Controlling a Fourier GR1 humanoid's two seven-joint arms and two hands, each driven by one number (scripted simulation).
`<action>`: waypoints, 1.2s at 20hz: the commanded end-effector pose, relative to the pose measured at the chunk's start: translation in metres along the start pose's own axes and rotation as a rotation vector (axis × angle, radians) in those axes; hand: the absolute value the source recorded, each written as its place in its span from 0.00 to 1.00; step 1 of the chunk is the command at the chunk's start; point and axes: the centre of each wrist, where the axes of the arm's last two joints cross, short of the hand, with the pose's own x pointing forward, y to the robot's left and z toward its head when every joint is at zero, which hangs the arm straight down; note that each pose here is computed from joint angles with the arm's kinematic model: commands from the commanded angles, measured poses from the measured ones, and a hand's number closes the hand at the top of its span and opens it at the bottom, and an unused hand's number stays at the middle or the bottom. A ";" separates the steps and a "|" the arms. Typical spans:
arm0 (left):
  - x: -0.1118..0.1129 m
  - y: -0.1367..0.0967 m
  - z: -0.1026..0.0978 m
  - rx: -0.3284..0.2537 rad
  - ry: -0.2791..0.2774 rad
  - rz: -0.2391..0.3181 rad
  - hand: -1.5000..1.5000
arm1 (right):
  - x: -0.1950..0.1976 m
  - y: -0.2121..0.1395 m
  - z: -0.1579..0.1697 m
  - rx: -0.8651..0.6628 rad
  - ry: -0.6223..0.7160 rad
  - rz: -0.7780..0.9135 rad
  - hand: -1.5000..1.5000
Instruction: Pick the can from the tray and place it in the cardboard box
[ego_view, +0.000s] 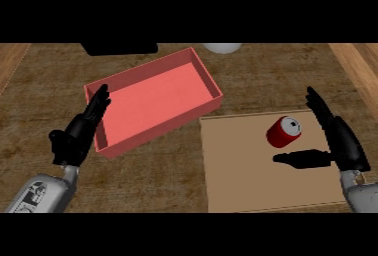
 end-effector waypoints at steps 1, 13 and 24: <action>0.007 -0.021 0.001 -0.136 -0.037 -0.021 0.50 | -0.036 -0.031 0.021 -0.036 0.102 0.490 0.00; 0.026 -0.029 -0.004 -0.199 -0.036 -0.023 0.50 | 0.094 -0.030 0.059 0.013 0.117 0.872 0.00; 0.018 -0.036 -0.002 -0.212 -0.053 -0.036 0.50 | 0.154 -0.010 0.037 0.218 0.333 0.717 0.00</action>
